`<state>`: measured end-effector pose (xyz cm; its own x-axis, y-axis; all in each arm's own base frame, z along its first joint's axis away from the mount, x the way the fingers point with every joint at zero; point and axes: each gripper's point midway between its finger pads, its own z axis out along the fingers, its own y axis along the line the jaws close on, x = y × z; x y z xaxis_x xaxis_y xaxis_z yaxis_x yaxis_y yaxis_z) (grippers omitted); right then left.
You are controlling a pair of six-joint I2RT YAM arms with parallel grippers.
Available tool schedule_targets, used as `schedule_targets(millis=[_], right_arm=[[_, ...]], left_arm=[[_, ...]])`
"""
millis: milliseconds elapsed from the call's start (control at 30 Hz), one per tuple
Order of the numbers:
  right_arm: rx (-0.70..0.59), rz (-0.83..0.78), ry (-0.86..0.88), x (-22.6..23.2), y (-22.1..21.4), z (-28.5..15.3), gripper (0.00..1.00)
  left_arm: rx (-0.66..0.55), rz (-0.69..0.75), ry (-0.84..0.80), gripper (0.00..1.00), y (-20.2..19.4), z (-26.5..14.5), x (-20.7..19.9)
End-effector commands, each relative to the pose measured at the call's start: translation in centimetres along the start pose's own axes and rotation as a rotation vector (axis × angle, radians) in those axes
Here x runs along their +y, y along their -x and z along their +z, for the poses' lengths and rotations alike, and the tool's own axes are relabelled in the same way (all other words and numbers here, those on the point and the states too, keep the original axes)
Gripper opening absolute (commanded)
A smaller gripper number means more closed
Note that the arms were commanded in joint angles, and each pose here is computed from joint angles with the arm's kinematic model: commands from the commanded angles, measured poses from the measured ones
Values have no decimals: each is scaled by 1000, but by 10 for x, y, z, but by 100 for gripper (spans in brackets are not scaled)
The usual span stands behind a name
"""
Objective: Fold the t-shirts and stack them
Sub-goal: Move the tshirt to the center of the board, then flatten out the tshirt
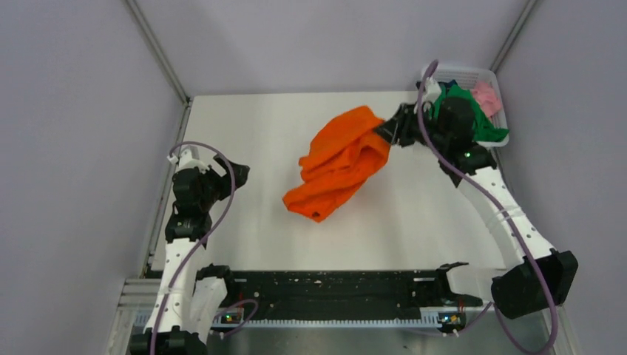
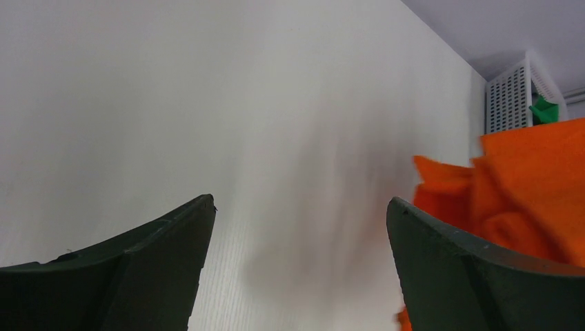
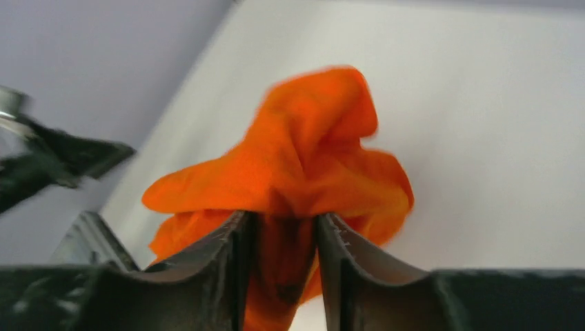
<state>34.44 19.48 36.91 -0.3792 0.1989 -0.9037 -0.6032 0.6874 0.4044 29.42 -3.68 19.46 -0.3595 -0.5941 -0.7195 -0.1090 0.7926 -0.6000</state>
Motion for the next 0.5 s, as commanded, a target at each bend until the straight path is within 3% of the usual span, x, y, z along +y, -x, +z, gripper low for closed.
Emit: schedule_targets(millis=[0, 33, 133, 300, 467], right_arm=[[77, 121, -330, -83, -103, -13, 57], [128, 170, -435, -106, -143, -22, 66], [139, 253, -605, -135, -189, -45, 96], [130, 263, -524, -119, -202, -53, 99], [140, 261, -444, -103, -212, -58, 99]], left_arm=[[42, -39, 35, 99, -10, -12, 3], [60, -48, 44, 99, -17, -12, 7], [141, -93, 16, 97, -42, -10, 9], [268, -155, -130, 91, -74, -1, -14], [364, -32, -93, 90, -113, 22, -39]])
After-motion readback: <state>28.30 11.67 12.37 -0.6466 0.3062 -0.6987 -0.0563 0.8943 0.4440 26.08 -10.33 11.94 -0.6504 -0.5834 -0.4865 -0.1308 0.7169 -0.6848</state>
